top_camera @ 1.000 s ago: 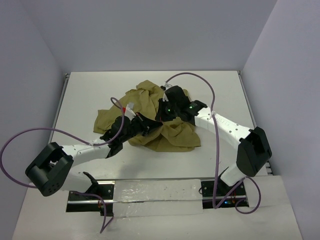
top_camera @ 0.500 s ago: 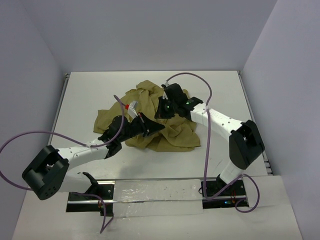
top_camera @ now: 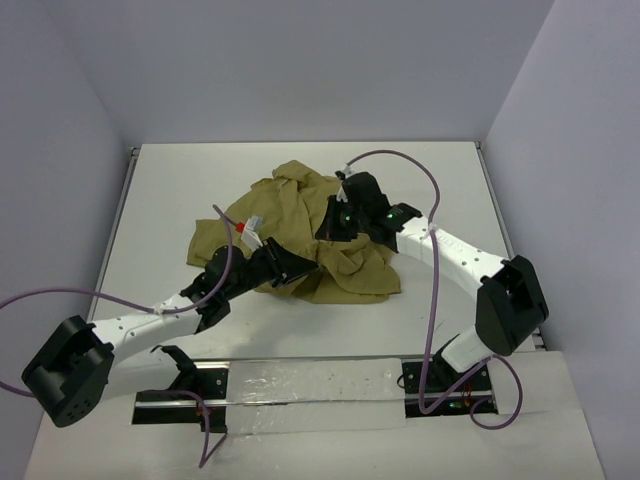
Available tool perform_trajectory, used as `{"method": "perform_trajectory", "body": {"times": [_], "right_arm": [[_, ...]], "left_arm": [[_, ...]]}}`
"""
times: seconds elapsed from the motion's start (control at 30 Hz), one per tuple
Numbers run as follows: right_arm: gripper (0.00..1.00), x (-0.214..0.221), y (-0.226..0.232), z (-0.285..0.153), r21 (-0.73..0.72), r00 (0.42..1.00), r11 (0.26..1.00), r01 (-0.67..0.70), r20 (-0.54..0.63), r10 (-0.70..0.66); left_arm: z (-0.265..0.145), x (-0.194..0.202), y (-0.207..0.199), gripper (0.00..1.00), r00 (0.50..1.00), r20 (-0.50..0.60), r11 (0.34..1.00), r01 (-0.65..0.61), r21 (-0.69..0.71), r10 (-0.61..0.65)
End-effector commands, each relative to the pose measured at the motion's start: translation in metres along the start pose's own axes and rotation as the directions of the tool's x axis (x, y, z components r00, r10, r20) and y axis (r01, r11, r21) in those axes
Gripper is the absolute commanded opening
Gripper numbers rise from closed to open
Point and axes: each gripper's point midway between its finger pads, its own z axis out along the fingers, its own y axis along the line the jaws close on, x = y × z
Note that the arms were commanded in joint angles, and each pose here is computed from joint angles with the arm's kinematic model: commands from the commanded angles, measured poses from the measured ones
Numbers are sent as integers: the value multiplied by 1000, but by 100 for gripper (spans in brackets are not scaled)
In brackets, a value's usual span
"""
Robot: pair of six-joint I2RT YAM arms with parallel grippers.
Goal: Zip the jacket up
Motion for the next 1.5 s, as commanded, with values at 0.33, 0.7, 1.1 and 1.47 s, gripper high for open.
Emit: {"method": "perform_trajectory", "body": {"times": [0.33,0.7,1.1,1.47], "right_arm": [[0,-6,10,-25,-62,996,998,-32,83,37],[0,-7,8,-29,-49,995,999,-21,100,25],[0,-5,6,-35,-44,994,999,-12,107,16],[0,-8,11,-38,-57,993,998,-9,115,15]], "left_arm": [[-3,-25,0,69,969,193,985,169,-45,-158],[11,-35,0,64,833,258,871,483,90,-489],[23,-50,-9,64,799,310,855,505,118,-515],[39,-51,-12,62,795,297,846,521,114,-530]]}}
